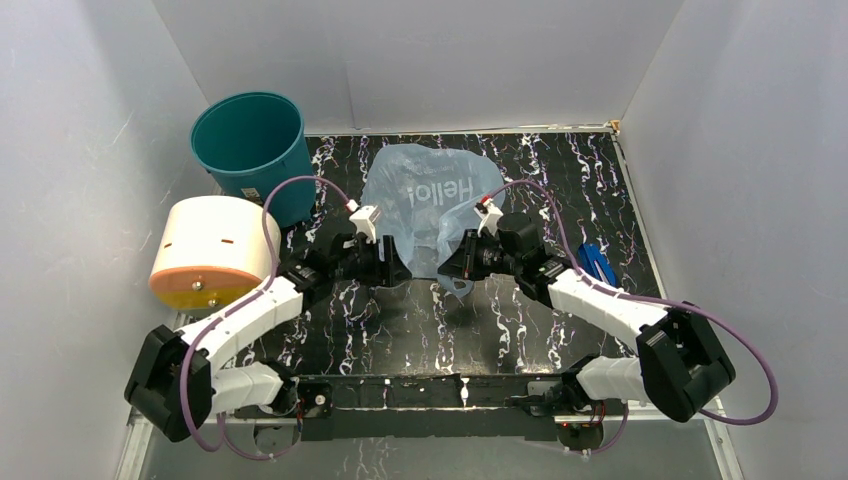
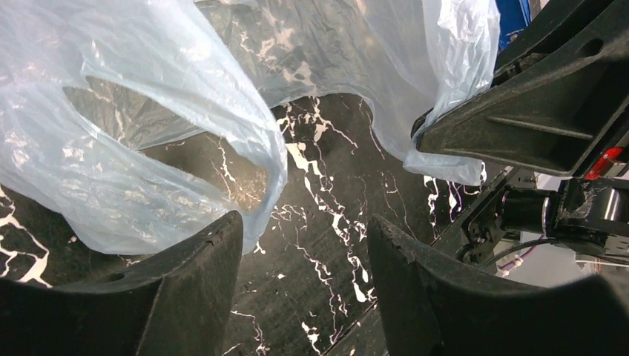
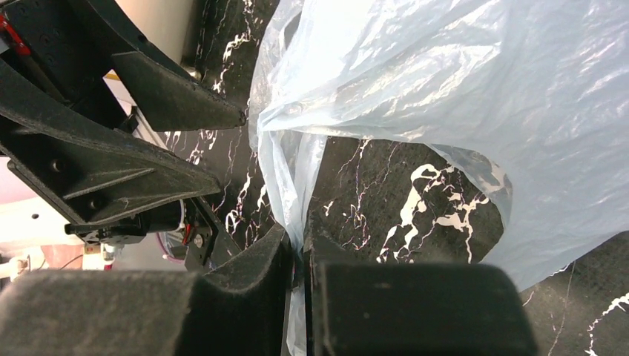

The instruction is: Put the trash bags into the trash bin

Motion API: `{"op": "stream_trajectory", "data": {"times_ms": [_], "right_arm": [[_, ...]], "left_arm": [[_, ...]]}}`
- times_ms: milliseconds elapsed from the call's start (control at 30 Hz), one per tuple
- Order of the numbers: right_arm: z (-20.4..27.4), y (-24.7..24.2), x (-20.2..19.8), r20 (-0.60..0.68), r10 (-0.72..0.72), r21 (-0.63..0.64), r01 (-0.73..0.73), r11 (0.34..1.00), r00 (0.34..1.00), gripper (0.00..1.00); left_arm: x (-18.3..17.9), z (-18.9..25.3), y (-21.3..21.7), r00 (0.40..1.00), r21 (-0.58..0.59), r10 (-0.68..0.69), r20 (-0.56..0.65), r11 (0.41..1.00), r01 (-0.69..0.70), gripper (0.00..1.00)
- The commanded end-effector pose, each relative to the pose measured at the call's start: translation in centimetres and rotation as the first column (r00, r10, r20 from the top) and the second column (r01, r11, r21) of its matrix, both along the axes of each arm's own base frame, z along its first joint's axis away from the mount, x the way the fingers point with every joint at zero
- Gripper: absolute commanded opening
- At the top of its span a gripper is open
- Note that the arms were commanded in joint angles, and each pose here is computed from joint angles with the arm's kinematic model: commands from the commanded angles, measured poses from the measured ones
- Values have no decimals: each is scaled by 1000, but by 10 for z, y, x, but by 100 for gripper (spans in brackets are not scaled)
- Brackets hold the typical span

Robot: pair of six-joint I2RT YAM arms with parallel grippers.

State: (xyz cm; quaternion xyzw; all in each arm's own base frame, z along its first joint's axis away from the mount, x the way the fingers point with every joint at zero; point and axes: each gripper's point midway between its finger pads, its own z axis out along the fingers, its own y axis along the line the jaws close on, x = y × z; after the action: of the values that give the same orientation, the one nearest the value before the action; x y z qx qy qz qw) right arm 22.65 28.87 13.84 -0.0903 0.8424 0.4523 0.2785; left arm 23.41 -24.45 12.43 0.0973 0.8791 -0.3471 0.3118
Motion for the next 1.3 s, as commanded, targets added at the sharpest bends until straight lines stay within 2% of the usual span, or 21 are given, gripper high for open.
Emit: {"op": "stream_trajectory", "data": {"times_ms": [0, 100, 167, 233, 333, 533, 633, 767, 867, 967, 1067, 1133, 1267], "right_arm": [[14, -2, 5, 37, -23, 24, 23, 999, 999, 18], [12, -3, 4, 31, -21, 16, 21, 1000, 999, 19], [11, -4, 5, 32, -31, 8, 31, 999, 999, 19], [12, -5, 6, 38, -35, 8, 35, 999, 999, 19], [15, -4, 6, 48, -27, 9, 26, 1000, 998, 19], [17, -6, 8, 49, -40, 3, 40, 999, 998, 19], [17, -6, 7, 49, -37, 1, 37, 999, 998, 19], [16, -6, 8, 48, -37, -3, 37, 999, 998, 20], [16, -6, 8, 42, -40, 3, 40, 999, 998, 20], [15, -4, 7, 31, -37, 10, 36, 999, 999, 20], [15, -2, 5, 14, -22, 18, 22, 1000, 1000, 20], [13, 0, 5, 3, -18, 20, 18, 1000, 1000, 21], [14, 1, 6, 5, -17, 25, 17, 1000, 1000, 21]], "left_arm": [[7, 27, -12, 996, 8, -80, 40, 997, 80, 61], [21, 27, -7, 996, 122, -87, 24, 989, 83, 64], [28, 9, 12, 995, 274, -73, -63, 958, 87, 61], [24, -6, 19, 983, 337, -101, -153, 930, 148, 57], [22, -12, 10, 971, 294, -140, -191, 936, 193, 59], [26, -17, -1, 969, 250, -146, -199, 948, 194, 62], [22, -26, -12, 947, 206, -202, -252, 945, 256, 59], [33, -29, -23, 948, 181, -201, -248, 951, 249, 60], [46, -37, -24, 961, 197, -145, -237, 961, 194, 59], [65, -29, -36, 986, 114, -69, -153, 990, 87, 59], [77, -29, -40, 991, 93, -19, -133, 995, 31, 58], [79, -31, -45, 990, 73, -22, -140, 997, 33, 52], [79, -35, -48, 988, 42, -12, -152, 999, 19, 20]]}}
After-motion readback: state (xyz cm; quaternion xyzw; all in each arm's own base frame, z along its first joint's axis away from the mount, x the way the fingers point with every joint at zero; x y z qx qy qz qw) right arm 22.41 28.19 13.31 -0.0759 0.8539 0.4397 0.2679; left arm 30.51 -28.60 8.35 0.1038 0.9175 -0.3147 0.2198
